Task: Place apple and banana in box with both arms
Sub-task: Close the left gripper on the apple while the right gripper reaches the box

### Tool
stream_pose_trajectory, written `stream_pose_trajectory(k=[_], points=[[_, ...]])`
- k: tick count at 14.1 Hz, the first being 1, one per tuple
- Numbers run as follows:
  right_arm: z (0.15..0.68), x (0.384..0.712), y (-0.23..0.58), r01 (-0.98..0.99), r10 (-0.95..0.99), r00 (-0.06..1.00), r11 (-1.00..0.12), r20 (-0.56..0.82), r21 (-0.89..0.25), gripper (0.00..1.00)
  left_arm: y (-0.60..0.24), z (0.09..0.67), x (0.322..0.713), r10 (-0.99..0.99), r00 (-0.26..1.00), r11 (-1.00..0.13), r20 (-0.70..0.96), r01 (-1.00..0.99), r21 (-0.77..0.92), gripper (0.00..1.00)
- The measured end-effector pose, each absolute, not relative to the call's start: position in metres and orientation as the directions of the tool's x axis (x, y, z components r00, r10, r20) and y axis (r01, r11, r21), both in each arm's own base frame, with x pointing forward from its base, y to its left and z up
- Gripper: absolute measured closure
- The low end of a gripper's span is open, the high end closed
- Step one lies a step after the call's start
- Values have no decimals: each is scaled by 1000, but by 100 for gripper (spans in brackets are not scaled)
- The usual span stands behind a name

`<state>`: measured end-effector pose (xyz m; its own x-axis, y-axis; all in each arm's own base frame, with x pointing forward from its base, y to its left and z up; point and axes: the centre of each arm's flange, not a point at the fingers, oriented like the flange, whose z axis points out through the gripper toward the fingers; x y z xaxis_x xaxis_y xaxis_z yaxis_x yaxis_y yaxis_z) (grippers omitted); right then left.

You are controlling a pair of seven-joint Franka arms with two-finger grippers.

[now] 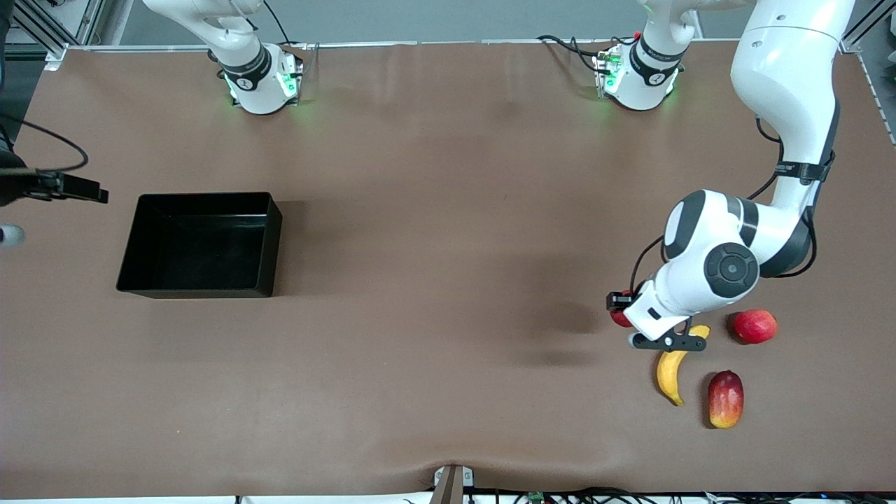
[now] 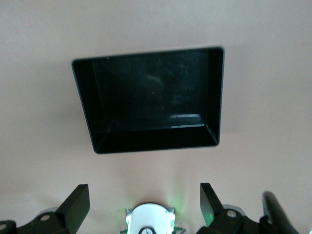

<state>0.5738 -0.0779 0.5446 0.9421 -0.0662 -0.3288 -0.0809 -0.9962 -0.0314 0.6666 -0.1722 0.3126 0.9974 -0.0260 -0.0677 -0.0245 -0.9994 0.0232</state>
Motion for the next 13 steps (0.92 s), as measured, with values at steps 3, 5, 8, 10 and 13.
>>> stream_pose_trajectory(k=[3,5,8,10,13], points=[[527,572,-54,-60,-18,904,-995,-427,-85,0,-184,322,664,44,997,-999,-58,45,30,35],[526,572,-11,-1,56,892,-992,-449,-126,0,-181,331,665,59,997,-998,-46,61,30,35],[525,572,12,14,92,884,-985,-458,-171,0,-163,341,675,89,996,-995,-25,90,37,35],[520,573,-9,-26,64,881,-983,-469,-182,0,-156,350,681,102,995,-994,-6,102,44,35],[511,574,-24,-57,43,870,-981,-490,-188,0,-157,364,686,128,992,-990,13,127,67,35]])
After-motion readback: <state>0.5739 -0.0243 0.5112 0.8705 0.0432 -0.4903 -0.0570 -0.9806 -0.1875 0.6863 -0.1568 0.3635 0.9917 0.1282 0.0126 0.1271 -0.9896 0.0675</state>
